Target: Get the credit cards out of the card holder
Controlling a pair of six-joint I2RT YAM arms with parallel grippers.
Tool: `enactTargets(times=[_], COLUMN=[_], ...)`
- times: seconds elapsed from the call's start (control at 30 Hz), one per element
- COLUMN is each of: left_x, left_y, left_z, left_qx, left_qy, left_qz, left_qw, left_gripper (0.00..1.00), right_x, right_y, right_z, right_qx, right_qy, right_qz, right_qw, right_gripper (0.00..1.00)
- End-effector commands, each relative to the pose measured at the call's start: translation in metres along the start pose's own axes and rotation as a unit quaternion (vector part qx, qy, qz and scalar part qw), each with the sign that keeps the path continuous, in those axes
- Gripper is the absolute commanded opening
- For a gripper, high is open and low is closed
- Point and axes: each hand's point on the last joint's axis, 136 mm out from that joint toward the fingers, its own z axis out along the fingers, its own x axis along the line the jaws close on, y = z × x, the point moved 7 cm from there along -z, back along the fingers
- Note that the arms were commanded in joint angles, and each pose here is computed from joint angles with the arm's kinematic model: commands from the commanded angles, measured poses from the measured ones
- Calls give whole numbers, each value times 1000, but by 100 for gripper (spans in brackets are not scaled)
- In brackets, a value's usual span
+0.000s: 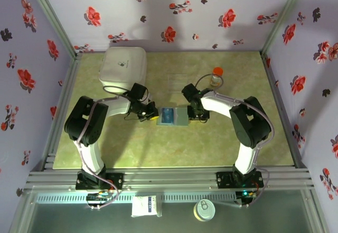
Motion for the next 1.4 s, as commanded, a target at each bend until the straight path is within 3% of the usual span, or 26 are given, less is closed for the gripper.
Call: enactTargets(times=[0.0,0.93,1.37], left_x=[32,30,20], left_y=[-15,-16,-17], left_z=[13,12,5], left_qx=[29,31,22], left_qy=[77,76,67], left_qz=[-29,-30,-23], left_qw=[996,996,997], left_gripper=[0,0,0], right_x=[-18,-24,-22], right_y=[-11,-15,-9], right_z=[3,12,4], right_qx=[23,27,24], right_qy=[-47,-47,-29], right_qz=[-7,-5,-14], right_qw=[999,999,999], right_gripper=[39,25,25])
